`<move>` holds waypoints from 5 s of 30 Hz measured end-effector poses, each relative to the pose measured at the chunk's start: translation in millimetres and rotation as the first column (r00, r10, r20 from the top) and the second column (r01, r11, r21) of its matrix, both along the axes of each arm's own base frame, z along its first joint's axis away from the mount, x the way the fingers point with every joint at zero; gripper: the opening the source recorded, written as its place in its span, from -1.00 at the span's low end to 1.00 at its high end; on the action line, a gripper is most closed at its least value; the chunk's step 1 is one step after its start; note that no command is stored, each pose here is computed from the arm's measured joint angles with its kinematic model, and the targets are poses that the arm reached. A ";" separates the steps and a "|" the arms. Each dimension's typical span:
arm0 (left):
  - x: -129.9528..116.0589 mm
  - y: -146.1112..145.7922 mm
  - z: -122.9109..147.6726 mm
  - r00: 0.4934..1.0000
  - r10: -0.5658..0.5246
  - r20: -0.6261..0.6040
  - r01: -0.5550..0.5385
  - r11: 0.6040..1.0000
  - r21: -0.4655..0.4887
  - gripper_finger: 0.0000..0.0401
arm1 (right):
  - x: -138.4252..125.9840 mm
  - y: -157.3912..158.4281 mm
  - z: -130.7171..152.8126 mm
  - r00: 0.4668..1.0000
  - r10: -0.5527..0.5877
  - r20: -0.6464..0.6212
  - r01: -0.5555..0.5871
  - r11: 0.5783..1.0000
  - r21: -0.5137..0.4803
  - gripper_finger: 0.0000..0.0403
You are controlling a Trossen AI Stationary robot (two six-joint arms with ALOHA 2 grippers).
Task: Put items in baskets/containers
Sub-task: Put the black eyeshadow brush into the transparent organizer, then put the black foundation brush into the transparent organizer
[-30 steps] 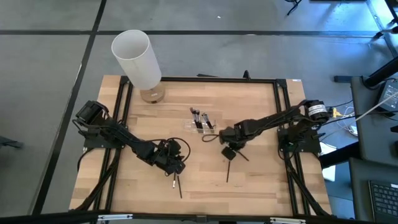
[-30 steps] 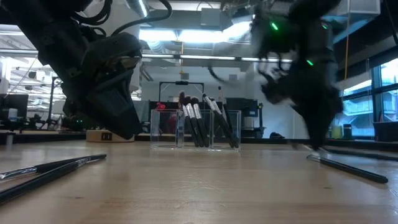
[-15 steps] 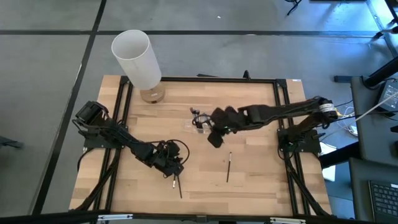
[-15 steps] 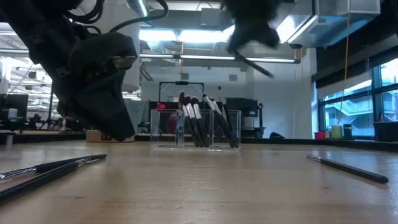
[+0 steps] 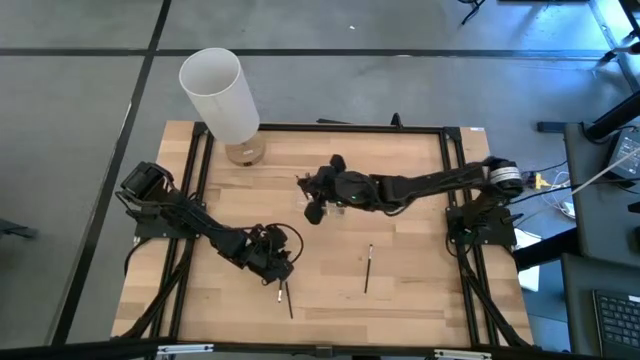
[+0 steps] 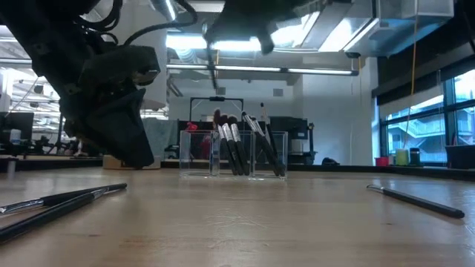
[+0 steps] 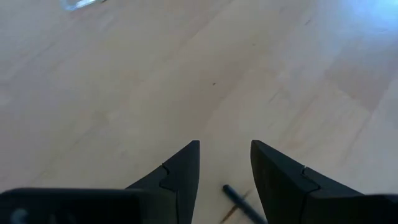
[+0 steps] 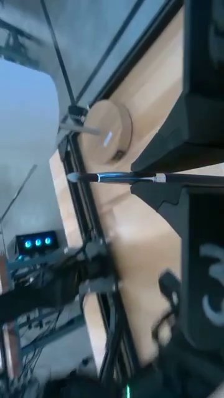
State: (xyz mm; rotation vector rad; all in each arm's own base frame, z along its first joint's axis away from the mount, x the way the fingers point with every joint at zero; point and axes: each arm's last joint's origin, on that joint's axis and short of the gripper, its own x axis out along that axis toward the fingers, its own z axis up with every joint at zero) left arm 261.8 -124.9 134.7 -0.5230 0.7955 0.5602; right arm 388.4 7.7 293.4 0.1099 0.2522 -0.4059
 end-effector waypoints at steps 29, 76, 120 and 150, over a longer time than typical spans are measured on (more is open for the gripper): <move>-21.6 2.6 -7.4 0.980 0.113 -0.162 -0.112 0.994 0.014 -0.31 | 36.2 -43.7 -76.1 0.996 0.061 -0.071 -0.054 0.994 0.098 -0.42; -15.4 2.9 -2.6 0.993 0.118 -0.008 -0.114 0.977 0.179 -0.31 | -112.4 176.4 -52.4 0.405 0.648 -0.645 -0.523 0.743 0.418 -0.68; -11.5 -0.1 -1.5 0.999 0.035 -0.017 -0.031 0.981 0.192 -0.31 | -66.7 94.8 -144.9 0.417 0.096 -0.904 0.517 0.793 0.323 -0.21; -11.5 0.0 -1.5 0.999 0.036 -0.016 -0.032 0.980 0.195 -0.31 | -56.7 100.7 -153.8 0.222 0.455 -0.862 -0.224 0.884 0.410 -0.93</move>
